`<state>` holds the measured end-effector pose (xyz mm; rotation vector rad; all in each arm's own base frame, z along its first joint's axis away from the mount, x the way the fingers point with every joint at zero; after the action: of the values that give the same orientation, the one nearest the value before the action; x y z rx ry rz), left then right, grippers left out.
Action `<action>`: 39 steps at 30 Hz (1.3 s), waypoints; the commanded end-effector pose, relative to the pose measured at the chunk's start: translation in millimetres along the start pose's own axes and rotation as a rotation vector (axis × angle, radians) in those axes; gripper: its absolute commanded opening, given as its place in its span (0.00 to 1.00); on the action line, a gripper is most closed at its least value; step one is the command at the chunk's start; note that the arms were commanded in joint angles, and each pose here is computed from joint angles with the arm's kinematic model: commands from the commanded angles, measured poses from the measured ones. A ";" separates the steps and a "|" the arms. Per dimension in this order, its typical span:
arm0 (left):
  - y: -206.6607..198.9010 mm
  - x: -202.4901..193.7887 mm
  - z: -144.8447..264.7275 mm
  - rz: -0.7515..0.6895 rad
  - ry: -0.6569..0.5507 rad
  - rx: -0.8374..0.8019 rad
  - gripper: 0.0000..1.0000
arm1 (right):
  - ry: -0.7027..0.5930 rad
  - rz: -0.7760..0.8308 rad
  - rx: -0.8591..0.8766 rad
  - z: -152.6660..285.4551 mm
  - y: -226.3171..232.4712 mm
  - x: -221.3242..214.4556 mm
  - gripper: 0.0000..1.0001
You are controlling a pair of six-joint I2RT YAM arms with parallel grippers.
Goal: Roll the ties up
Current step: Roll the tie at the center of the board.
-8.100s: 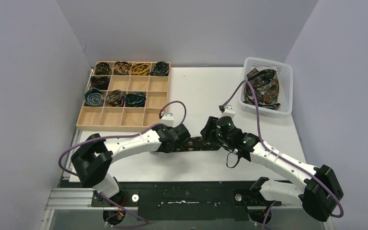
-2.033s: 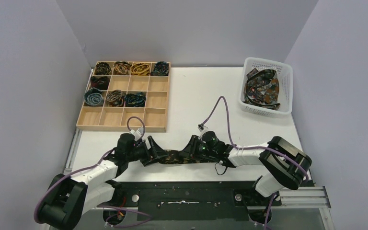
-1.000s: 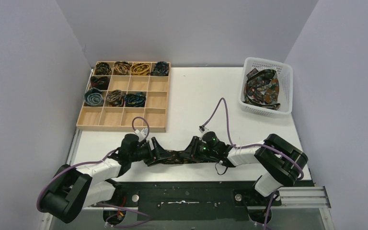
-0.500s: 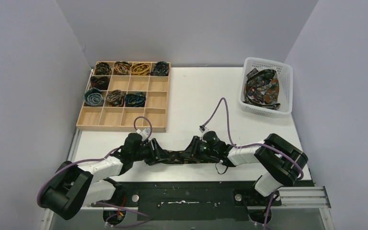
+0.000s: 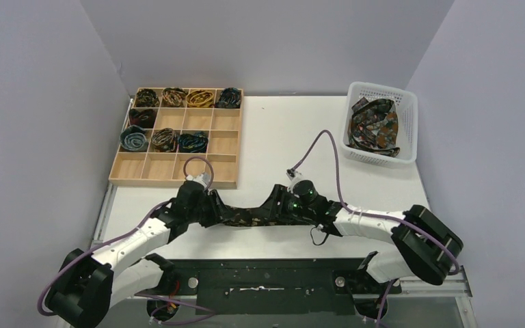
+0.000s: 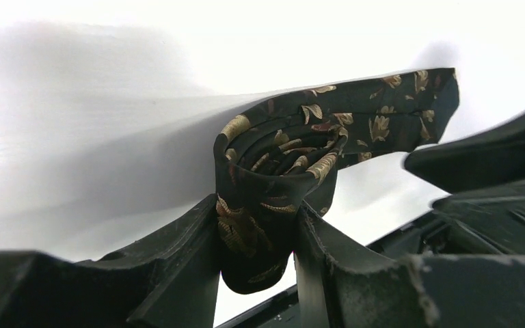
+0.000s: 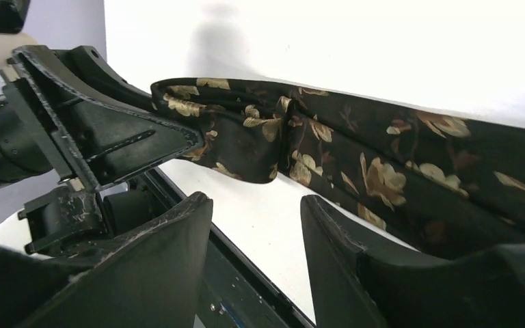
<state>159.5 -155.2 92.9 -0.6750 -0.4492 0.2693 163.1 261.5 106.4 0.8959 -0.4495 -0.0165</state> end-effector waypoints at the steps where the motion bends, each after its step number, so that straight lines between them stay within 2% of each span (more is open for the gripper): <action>1: -5.4 16.8 14.3 -0.074 -0.076 0.142 0.37 | -0.133 0.074 -0.075 13.6 4.6 24.1 0.52; 20: -39.8 30.5 14.0 -0.329 -0.181 0.629 0.37 | -0.298 0.083 -0.234 49.8 -18.0 43.5 0.52; 31: -75.7 25.0 0.4 -0.458 -0.257 0.758 0.37 | -0.346 0.024 -0.356 63.6 -44.7 47.5 0.50; 39: -97.6 9.5 -20.4 -0.546 -0.263 0.838 0.38 | -0.387 -0.058 -0.399 76.8 -64.9 53.2 0.50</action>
<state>184.5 -224.1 136.4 0.2599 -0.6406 0.0077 188.7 165.2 115.8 0.5224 -0.7136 -0.2640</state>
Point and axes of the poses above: each gripper's point midway between its finger pads, its own z axis back along the fingers, its own y axis along the line the jaws close on, x = y × z, the point moved 7 cm from there along z, back along the fingers, and after that the axes turned 2 degrees about z, right-handed, at the moved point
